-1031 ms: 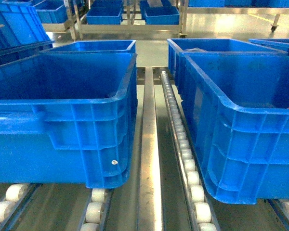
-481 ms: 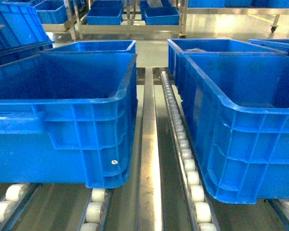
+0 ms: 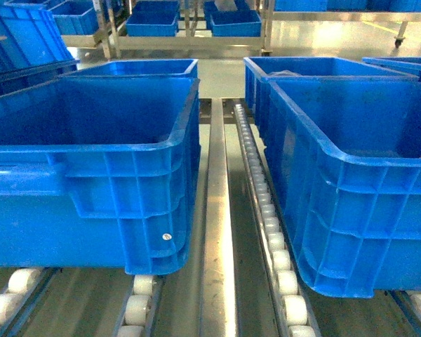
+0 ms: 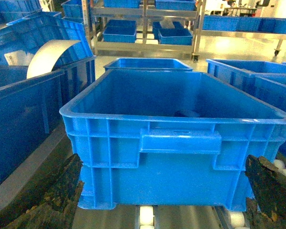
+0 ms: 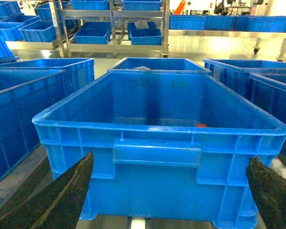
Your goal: Sort blue parts and orange caps into right shelf containers
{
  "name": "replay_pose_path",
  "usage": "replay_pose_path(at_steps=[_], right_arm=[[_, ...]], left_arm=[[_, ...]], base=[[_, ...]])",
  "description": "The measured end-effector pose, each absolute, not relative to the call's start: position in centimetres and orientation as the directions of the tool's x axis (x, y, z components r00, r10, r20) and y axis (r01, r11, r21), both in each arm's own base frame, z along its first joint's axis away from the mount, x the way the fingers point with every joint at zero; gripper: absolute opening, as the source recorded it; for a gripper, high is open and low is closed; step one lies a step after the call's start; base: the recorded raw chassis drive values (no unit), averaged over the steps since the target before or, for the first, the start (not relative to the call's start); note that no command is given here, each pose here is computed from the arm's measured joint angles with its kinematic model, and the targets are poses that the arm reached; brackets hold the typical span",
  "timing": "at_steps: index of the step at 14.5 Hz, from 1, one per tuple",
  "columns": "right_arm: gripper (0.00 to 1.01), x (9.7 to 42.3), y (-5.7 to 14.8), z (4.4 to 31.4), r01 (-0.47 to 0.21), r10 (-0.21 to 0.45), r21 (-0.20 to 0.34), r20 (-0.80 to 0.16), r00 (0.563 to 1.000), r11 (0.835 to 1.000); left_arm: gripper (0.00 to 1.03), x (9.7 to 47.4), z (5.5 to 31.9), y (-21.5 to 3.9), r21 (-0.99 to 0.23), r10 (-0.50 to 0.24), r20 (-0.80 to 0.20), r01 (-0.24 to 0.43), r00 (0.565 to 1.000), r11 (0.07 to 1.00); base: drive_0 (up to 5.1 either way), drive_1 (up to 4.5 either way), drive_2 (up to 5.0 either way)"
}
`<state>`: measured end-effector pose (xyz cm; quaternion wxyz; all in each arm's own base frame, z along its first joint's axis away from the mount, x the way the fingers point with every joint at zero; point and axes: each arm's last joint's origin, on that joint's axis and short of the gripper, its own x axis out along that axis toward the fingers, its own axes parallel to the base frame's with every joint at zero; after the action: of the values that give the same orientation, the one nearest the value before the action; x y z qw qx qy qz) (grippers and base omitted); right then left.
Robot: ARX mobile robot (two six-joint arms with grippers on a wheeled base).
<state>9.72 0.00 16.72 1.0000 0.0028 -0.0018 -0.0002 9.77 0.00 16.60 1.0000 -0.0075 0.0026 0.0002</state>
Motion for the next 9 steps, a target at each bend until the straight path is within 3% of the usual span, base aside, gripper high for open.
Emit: replay_pose_path(at_steps=[9], right_arm=[[0.98,9.72,0.0,16.72,0.0,0.0,0.006,0.004,1.0,1.0]], left_arm=[[0.98,9.77,16.6,0.0,-0.015,0.0,-0.005,0.0,1.0,1.0]], base=[[0.0,0.0,0.0]])
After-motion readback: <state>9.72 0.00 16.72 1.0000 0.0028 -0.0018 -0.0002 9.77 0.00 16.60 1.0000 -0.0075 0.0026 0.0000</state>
